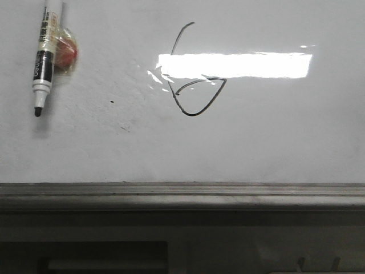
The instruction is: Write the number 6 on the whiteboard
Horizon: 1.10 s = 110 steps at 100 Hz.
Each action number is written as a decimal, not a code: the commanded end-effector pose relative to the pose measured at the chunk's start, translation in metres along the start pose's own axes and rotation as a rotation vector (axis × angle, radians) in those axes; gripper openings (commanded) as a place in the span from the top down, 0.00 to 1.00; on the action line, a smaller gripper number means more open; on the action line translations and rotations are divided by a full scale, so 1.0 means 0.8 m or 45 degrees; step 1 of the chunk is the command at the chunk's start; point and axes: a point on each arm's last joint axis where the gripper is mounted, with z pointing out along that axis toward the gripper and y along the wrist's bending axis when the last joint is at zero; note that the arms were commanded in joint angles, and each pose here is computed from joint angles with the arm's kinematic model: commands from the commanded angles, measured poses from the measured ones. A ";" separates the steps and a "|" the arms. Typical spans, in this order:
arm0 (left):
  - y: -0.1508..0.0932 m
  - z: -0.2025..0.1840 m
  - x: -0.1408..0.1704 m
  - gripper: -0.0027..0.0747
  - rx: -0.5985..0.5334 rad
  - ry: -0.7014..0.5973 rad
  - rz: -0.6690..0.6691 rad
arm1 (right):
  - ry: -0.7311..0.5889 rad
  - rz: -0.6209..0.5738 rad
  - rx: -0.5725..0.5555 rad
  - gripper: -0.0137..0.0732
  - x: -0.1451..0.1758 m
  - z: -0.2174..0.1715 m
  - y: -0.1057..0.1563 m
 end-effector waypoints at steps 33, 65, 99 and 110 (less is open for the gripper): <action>-0.001 -0.001 0.010 0.99 -0.009 -0.072 -0.025 | 0.021 -0.170 0.591 0.92 0.013 -0.004 -0.037; -0.001 -0.001 0.010 0.99 -0.009 -0.072 -0.025 | 0.102 -0.228 0.742 0.92 0.065 -0.001 -0.047; -0.001 -0.001 0.010 0.99 -0.009 -0.072 -0.025 | 0.172 -0.238 0.734 0.92 0.076 0.000 -0.047; -0.001 -0.001 0.010 0.99 -0.009 -0.072 -0.025 | 0.170 -0.239 0.734 0.92 0.075 0.000 -0.047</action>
